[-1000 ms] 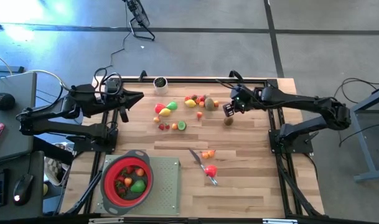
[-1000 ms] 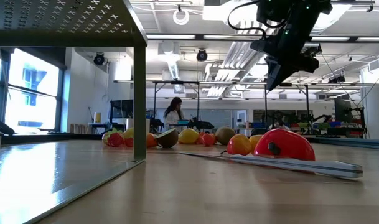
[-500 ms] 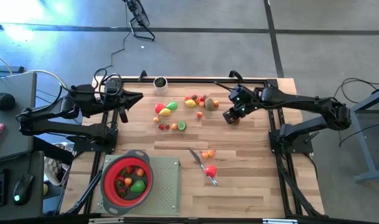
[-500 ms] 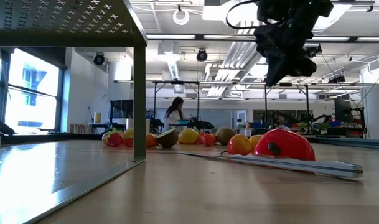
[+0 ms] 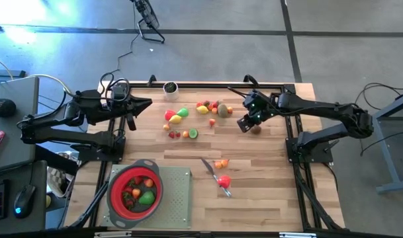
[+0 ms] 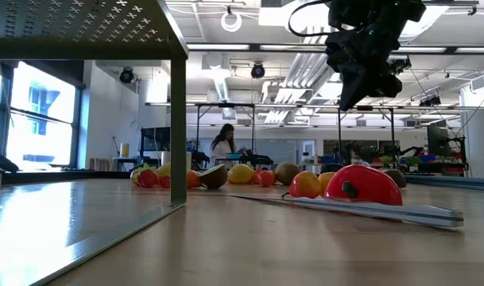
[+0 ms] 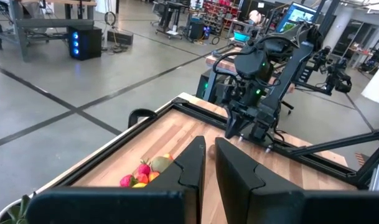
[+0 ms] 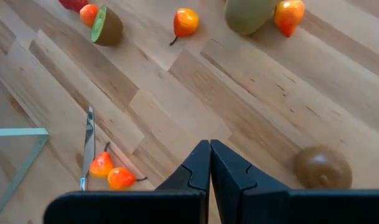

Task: Pick & Place Fruit
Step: Put the half kiwi into the red strainer bowl on the shelf

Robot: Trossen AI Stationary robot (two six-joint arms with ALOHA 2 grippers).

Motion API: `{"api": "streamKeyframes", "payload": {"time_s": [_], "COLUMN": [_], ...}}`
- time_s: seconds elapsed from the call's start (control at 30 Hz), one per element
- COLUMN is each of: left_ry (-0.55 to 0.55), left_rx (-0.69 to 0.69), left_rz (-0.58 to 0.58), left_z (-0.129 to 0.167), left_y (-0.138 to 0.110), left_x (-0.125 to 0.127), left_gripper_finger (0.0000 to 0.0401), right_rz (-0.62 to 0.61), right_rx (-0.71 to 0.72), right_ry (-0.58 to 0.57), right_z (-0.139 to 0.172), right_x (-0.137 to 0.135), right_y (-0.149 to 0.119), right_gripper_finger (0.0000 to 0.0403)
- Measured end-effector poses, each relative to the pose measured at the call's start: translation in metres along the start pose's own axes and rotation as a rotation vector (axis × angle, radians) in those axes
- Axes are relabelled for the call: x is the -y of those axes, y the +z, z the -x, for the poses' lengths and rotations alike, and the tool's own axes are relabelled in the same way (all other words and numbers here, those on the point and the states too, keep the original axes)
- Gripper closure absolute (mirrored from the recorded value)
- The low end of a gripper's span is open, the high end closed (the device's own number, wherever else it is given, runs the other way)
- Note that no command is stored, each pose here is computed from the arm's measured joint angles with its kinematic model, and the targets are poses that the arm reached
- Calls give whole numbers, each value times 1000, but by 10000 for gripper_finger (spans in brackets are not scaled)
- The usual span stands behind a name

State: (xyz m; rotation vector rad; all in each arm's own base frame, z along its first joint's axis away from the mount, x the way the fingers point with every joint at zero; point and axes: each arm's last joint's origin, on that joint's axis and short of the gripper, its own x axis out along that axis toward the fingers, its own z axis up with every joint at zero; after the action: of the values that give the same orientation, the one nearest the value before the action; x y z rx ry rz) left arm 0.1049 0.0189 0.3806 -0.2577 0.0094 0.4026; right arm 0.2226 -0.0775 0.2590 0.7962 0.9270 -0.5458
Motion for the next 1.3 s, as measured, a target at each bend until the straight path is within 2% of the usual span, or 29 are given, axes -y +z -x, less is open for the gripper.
{"api": "streamKeyframes", "payload": {"time_s": [0.5,0.63,0.8,0.93,1.13,1.3], "left_ry": [0,0,0,0,2,6], "left_rx": [0,-1,-1,-1,-8,-23], "left_rz": [0,0,0,0,-3,-7], "left_z": [0,0,0,0,0,0], "left_y": [0,0,0,0,-1,-2], "left_x": [0,0,0,0,0,-1], "left_gripper_finger": [369,369,369,369,369,369], "right_rz": [-34,-58,-69,-122,-168,-175], "right_rx": [32,27,20,42,76,130], "right_ry": [-42,-46,-145,-226,-271,-329], "right_z": [0,0,1,1,2,2], "right_x": [1,2,7,11,13,14], "right_y": [1,0,-4,-5,-5,-4], "right_gripper_finger": [399,383,312,230,115,57]}}
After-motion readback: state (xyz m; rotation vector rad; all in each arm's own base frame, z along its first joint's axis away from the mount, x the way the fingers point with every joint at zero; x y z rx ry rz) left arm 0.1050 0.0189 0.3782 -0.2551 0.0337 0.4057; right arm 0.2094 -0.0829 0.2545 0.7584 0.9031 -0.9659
